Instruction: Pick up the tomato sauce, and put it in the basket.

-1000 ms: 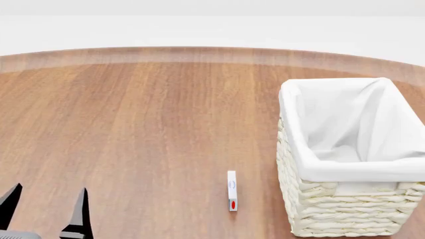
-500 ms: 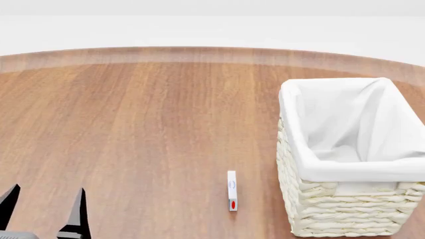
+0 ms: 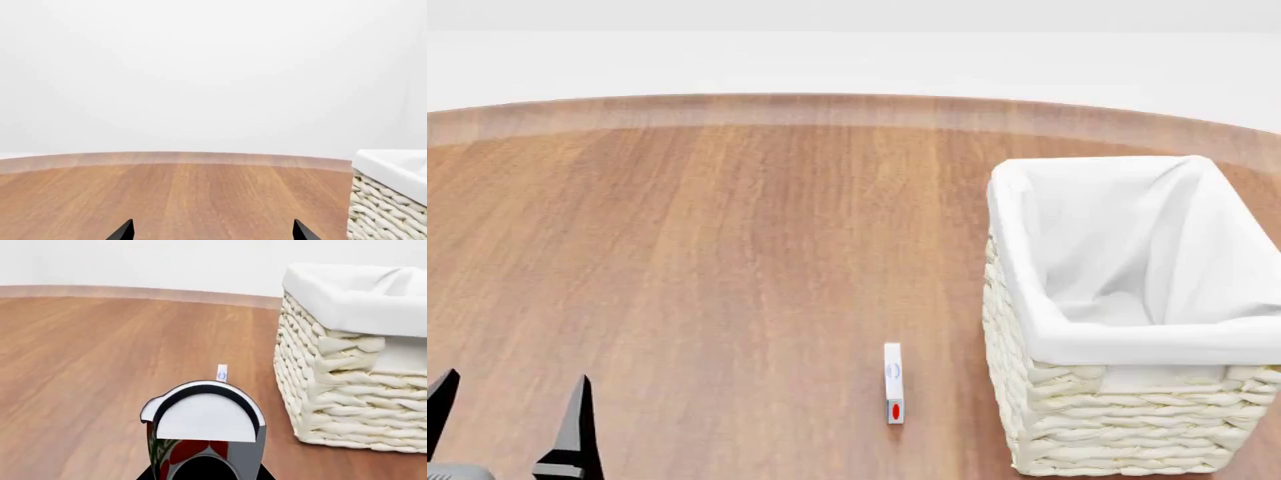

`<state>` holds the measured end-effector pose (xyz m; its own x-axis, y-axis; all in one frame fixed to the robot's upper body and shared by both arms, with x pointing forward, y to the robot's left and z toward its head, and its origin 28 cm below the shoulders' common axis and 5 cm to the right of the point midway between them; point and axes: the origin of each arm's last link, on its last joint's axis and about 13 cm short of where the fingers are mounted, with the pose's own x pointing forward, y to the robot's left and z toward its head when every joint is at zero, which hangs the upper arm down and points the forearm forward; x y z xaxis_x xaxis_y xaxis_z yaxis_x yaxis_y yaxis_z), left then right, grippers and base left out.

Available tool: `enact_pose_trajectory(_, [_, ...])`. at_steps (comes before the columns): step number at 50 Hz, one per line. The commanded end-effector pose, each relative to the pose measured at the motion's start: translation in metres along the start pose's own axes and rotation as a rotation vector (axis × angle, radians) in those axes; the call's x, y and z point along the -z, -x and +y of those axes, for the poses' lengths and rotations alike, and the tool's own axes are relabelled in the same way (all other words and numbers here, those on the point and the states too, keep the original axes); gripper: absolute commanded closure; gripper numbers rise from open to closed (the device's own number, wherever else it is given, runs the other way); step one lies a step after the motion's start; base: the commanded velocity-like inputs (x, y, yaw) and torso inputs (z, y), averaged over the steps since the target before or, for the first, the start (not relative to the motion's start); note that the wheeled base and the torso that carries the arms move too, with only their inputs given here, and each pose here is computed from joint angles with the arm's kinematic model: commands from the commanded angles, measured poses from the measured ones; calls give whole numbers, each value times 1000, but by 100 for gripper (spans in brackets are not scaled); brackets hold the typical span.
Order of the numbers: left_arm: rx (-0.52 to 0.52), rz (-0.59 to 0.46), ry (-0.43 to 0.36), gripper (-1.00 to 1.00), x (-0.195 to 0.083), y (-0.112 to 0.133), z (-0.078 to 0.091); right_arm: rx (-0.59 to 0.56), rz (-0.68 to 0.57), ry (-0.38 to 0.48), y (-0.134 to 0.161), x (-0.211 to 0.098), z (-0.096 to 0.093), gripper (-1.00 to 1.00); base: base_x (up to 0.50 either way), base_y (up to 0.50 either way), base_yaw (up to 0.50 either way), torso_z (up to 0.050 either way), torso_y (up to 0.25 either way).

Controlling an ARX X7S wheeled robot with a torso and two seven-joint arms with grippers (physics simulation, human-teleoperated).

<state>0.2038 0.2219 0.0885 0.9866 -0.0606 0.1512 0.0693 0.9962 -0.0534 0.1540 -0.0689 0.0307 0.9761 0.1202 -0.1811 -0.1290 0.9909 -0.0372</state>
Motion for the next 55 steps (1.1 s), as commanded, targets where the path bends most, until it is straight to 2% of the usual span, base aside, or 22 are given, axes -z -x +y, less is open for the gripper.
enact_pose_trajectory(1, [0, 1, 0, -100, 0, 0, 0, 9, -27, 60, 0, -17, -2, 100, 0, 0, 0, 0, 0])
enact_pose_trajectory(10, [1, 1, 0, -100, 0, 1, 0, -6, -29, 61, 1, -16, -1, 100, 0, 0, 0, 0, 0])
enact_pose_trajectory(19, [-12, 0, 6, -100, 0, 3, 4, 11, -74, 120, -29, -36, -7, 100, 0, 0, 0, 0, 0])
enact_pose_trajectory(29, [-7, 2, 6, -100, 0, 3, 3, 23, -106, 128, -54, -58, -11, 100, 0, 0, 0, 0, 0])
enact_pose_trajectory(36, [-10, 5, 1, -100, 2, 3, 4, 15, -123, 127, -61, -68, -11, 100, 0, 0, 0, 0, 1])
enact_pose_trajectory(55, [-9, 14, 13, -100, 6, 3, 3, 3, -200, 127, -85, -120, -12, 100, 0, 0, 0, 0, 0])
